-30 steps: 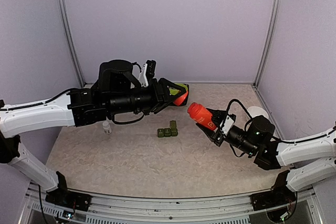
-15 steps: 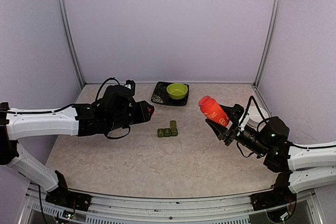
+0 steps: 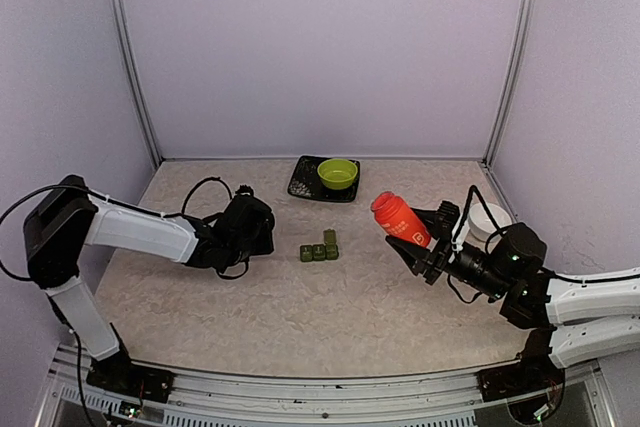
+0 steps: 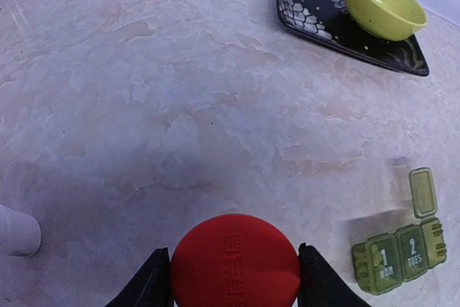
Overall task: Sort the pills into containers
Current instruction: Place the lid of the pill bottle at the center of the board.
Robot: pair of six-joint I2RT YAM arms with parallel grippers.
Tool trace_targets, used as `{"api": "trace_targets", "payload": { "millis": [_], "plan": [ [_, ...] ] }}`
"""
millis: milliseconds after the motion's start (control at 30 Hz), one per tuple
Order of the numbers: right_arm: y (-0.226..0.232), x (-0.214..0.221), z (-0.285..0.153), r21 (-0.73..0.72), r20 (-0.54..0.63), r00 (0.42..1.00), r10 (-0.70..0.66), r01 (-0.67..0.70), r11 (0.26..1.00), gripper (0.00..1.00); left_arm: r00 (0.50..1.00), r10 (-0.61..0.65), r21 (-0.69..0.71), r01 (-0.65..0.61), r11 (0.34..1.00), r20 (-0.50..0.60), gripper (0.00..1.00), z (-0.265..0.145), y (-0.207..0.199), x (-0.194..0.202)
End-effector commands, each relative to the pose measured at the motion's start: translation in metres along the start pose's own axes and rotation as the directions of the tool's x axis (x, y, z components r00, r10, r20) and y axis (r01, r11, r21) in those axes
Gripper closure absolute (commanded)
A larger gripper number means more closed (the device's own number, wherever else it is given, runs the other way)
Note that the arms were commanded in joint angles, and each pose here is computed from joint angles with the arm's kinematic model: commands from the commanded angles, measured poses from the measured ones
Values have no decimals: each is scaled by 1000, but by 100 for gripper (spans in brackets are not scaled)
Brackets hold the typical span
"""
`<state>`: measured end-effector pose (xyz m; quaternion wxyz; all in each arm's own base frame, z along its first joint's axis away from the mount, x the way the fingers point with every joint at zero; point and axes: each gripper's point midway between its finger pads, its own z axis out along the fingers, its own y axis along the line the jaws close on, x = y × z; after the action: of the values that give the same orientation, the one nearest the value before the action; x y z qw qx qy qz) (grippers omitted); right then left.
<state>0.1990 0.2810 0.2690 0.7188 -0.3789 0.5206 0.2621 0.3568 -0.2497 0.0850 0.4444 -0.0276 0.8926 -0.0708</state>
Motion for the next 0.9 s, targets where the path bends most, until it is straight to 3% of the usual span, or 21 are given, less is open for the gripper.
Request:
{"api": "trace_targets", "payload": {
  "millis": [0,367,867],
  "plan": [
    [3,0,-3,-17,5,1000,17,-17,1000,97,1000,1,-15,0,1000,25,70,18,-1,-2],
    [3,10,-2,-9,-17,1000,9,-10,1000,97,999,21,-39,-23,999,-46,69,51,5,26],
    [-2,37,11,-16,-99,994,36,-38,999,97,998,17,-19,-18,1000,-58,30,54,5,21]
  ]
}}
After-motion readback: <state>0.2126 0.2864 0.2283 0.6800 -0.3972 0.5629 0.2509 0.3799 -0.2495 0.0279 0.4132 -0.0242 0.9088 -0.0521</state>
